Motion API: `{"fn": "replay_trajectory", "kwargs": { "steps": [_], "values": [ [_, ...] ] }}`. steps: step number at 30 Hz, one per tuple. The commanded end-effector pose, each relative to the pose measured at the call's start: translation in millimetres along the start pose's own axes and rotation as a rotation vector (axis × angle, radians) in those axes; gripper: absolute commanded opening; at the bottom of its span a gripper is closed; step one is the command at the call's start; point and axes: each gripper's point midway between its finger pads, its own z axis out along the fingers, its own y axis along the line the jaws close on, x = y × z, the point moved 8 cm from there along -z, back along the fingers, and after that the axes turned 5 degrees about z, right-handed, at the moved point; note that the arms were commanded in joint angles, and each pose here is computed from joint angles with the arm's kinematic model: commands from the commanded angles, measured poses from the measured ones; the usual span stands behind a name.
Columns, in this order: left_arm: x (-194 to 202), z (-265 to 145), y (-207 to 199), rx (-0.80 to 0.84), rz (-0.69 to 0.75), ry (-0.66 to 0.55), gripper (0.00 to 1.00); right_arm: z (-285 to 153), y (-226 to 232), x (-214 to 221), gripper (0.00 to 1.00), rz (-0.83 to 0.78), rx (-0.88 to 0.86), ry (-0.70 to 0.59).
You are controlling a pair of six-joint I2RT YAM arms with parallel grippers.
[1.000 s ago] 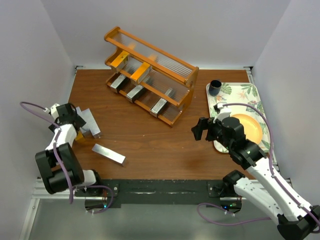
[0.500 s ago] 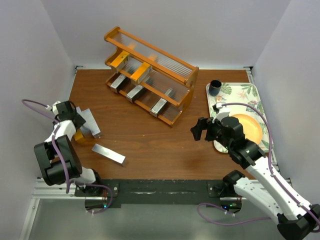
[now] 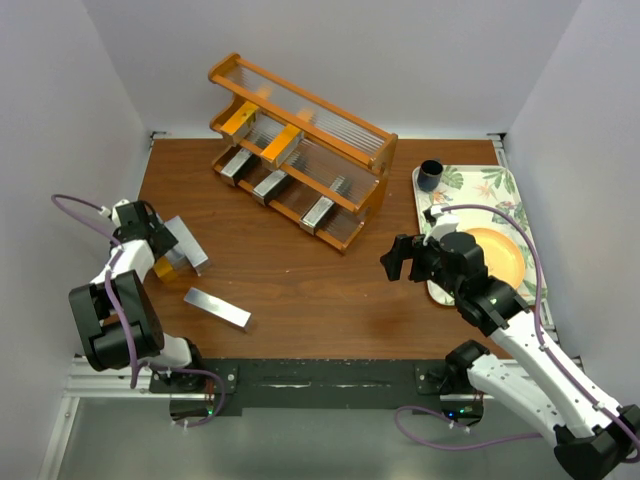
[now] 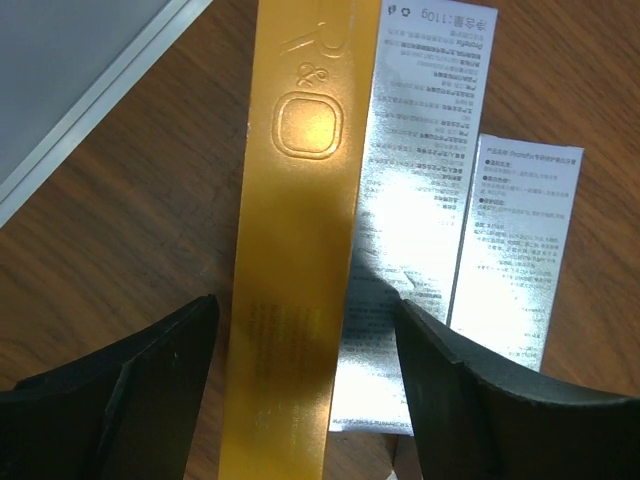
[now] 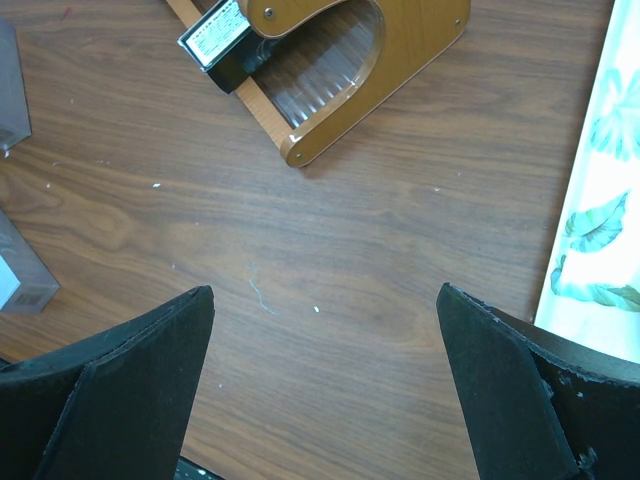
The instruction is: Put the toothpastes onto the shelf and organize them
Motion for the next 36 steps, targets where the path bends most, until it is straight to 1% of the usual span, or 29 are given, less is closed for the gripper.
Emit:
{"fn": "replay_trajectory", "kwargs": {
  "steps": [1, 7, 10, 17, 19, 27, 30, 36],
  "values": [
    [-8.7, -3.9, 9.9, -0.092, -0.022, -0.032, 0.77, 0.3, 1.9, -3.2, 0.98, -0.006, -0.022, -0.026],
    [-8.6, -8.8, 20.3, -0.172, -0.046, -0.05, 0.78, 1.4, 2.8, -2.7, 0.98, -0.01, -0.028, -0.018],
    [-8.5, -10.5, 22.4, -0.182, -0.057, -0.059, 0.78, 1.0, 2.7, -2.4, 0.98, -0.009, -0.027, -0.017],
    [-2.0, -3.2, 26.0, -0.189, -0.069, -0.015, 0.78, 0.8, 2.7, -2.5, 0.98, -0.009, -0.028, -0.018],
    [-2.7, -2.6, 24.1, -0.171, -0.069, -0.017, 0.78, 0.4, 2.6, -2.7, 0.98, -0.008, -0.029, -0.021],
    [4.5, 9.2, 18.8, -0.128, -0.039, 0.046, 0.77, 1.3, 3.2, -2.3, 0.98, -0.007, -0.033, -0.019],
    [6.7, 12.1, 18.5, -0.127, -0.03, 0.059, 0.75, 0.9, 2.6, -1.9, 0.98, -0.007, -0.031, -0.021],
    [7.1, 13.6, 18.0, -0.12, -0.013, 0.07, 0.63, 0.9, 3.3, -2.0, 0.98, -0.005, -0.037, -0.023]
  ]
}}
